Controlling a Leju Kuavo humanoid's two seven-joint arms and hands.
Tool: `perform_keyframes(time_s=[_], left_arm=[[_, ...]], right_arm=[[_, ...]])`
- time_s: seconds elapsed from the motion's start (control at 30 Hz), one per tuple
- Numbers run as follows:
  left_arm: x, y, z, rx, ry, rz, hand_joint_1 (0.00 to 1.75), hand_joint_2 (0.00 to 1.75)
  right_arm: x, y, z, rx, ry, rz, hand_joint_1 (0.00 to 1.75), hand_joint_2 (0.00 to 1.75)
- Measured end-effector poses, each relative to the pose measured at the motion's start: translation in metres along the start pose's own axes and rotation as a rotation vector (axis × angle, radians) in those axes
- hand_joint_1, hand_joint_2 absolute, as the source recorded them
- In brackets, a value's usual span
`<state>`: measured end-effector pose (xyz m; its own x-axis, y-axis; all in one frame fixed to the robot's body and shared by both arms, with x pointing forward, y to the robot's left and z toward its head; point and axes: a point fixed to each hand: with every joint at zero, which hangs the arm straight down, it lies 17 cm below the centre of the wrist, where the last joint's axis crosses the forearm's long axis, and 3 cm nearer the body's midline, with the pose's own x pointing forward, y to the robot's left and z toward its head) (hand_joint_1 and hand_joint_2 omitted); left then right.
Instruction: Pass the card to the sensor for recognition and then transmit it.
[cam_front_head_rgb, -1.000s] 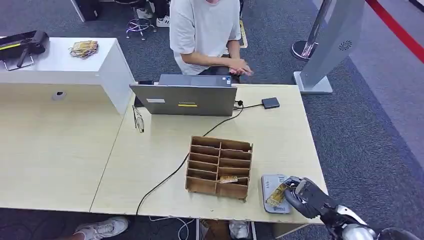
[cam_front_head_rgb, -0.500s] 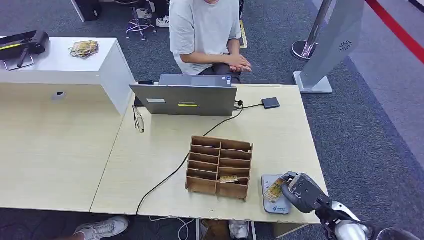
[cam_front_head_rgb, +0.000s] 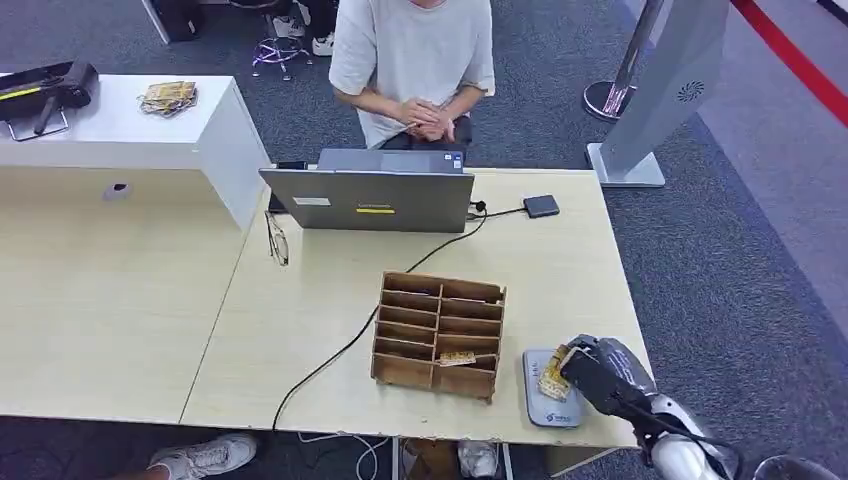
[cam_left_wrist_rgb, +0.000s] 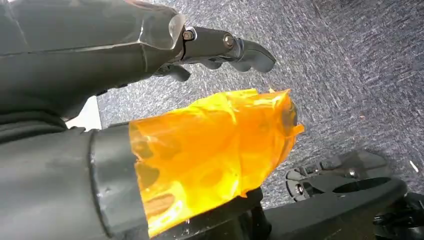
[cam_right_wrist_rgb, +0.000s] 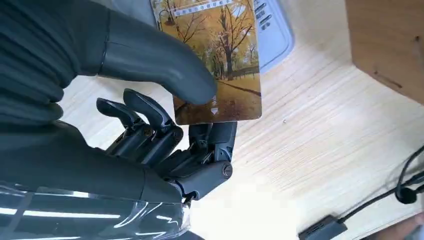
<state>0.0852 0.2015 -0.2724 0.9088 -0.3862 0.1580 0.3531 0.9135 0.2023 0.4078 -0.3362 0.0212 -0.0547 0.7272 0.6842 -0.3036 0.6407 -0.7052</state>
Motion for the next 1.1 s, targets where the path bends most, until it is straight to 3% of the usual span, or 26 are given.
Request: perform_keyframes(time_s=[1.1], left_arm=[[0.001, -0.003, 0.001, -0.005, -0.001, -0.002, 0.0, 0.0]], right_arm=[[0.007, 0.019, -0.009, -0.012, 0.01, 0.076, 1.75, 1.75]])
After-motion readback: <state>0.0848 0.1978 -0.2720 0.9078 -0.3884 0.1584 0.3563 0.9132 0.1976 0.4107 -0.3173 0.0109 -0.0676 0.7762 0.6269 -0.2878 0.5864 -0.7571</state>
